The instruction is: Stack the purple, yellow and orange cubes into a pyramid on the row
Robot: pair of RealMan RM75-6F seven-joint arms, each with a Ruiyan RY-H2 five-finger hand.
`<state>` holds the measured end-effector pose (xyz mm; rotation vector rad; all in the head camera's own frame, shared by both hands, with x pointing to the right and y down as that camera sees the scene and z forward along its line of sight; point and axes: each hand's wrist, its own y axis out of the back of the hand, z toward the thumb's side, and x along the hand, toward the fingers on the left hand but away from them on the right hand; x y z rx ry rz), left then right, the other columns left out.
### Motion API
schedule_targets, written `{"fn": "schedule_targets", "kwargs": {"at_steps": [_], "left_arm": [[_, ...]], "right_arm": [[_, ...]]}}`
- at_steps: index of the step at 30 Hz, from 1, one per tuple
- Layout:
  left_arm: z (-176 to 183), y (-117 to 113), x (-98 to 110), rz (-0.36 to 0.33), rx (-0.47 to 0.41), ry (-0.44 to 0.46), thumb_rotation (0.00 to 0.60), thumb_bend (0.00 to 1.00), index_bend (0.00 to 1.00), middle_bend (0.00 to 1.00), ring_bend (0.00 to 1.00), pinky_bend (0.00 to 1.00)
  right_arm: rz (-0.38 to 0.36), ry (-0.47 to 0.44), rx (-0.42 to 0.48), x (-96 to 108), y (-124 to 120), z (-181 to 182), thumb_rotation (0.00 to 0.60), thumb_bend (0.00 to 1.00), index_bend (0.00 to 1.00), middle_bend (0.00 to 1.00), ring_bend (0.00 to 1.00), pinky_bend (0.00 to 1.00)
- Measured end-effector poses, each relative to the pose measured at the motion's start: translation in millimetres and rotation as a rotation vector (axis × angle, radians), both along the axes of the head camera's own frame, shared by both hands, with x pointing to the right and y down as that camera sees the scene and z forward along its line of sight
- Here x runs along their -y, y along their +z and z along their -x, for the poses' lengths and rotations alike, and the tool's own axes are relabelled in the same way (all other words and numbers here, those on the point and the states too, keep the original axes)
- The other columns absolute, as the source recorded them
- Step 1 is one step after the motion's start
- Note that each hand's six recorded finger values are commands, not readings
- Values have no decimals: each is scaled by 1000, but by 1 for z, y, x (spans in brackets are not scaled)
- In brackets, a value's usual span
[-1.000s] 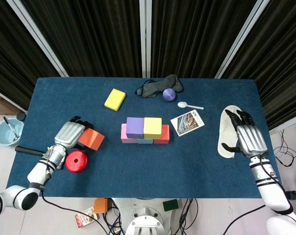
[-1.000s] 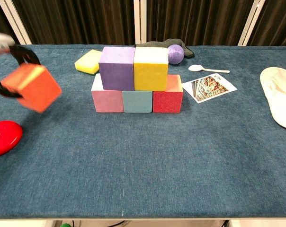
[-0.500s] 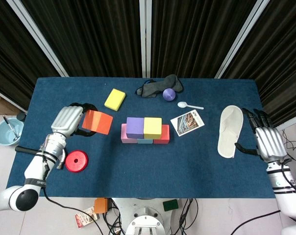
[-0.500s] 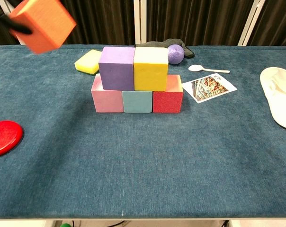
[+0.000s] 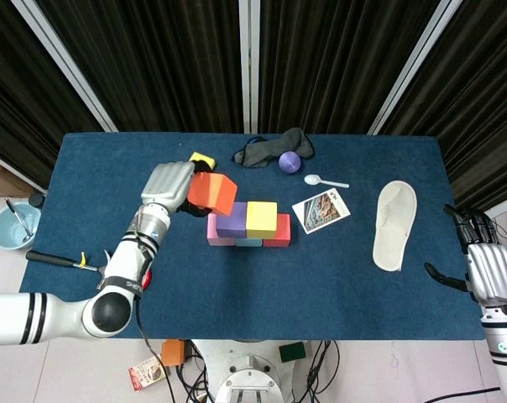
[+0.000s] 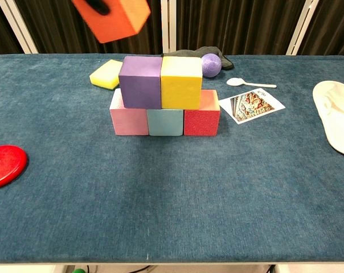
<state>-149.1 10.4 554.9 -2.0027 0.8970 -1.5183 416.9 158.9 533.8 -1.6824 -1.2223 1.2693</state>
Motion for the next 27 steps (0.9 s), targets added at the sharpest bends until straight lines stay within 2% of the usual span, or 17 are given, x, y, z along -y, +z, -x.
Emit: {"fn": "schedule_targets", "kwargs": {"at_steps": [7, 12, 15, 21, 27], "left_arm": [[-51, 1, -2, 2, 97, 77, 600, 162, 418, 546, 455, 292], [-67, 5, -2, -22, 162, 97, 600, 162, 418, 547, 456, 301], [-74, 9, -5, -15, 193, 104, 600, 162, 415, 540, 455, 300], [-76, 13, -8, -23, 260, 144, 600, 159, 340, 457, 426, 289], [-77, 18, -14, 12, 259, 156, 599, 147, 175, 289, 295, 275]], "right_arm": [[8, 8, 15, -1, 2, -2, 600, 176, 39, 122, 20, 0], [9, 10, 28, -1, 3, -4, 600, 176, 39, 122, 20, 0], [15, 10, 36, -1, 4, -4, 600, 176, 39, 122, 20, 0], [23, 17, 59, -2, 6, -6, 600, 176, 39, 121, 20, 0], [21, 22, 75, -1, 6, -7, 600, 176, 39, 121, 20, 0]]}}
